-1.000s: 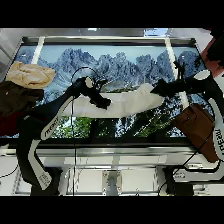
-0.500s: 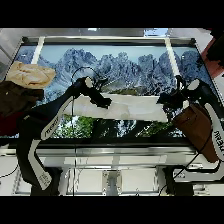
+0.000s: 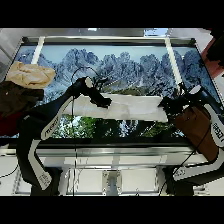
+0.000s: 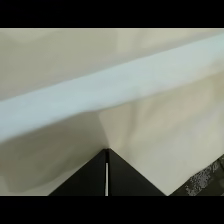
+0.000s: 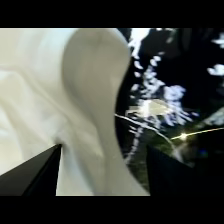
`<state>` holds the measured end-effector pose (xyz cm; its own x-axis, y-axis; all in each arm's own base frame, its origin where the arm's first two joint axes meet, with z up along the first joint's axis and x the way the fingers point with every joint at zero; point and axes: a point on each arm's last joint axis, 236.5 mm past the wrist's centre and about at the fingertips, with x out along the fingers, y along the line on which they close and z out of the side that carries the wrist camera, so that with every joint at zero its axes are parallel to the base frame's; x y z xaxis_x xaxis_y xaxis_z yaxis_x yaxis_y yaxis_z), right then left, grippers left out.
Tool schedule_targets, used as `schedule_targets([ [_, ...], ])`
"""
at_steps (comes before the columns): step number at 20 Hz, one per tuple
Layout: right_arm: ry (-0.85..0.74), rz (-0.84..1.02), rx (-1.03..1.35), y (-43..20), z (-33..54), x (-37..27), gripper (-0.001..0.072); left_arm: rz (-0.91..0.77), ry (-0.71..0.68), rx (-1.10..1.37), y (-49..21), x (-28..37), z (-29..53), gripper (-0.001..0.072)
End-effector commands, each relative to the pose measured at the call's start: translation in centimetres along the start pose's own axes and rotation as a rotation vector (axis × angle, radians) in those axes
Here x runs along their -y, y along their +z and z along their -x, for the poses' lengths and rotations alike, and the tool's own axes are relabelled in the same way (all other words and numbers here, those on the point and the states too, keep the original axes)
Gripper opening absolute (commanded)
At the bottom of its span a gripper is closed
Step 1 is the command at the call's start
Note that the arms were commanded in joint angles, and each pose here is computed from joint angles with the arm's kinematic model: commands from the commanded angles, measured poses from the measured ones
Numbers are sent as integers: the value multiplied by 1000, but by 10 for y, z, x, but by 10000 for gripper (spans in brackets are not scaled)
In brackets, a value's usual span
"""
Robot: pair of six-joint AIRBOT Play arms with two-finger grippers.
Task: Fold the shirts.
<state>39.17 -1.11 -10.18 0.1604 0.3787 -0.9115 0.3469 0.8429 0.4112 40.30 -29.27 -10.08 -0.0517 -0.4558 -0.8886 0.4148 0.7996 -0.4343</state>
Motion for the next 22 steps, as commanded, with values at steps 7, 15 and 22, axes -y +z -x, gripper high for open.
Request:
schedule_targets([
  [7,300,117,-111,-17,-27,-53,26,16,-1,0,0,0,-1,16],
  [15,443,360,52,7,99,-147,22,74,0,-29,-6,9,-18,14],
  [22,437,617,9,-38,118,-248,21,19,-41,24,20,40,5,15],
])
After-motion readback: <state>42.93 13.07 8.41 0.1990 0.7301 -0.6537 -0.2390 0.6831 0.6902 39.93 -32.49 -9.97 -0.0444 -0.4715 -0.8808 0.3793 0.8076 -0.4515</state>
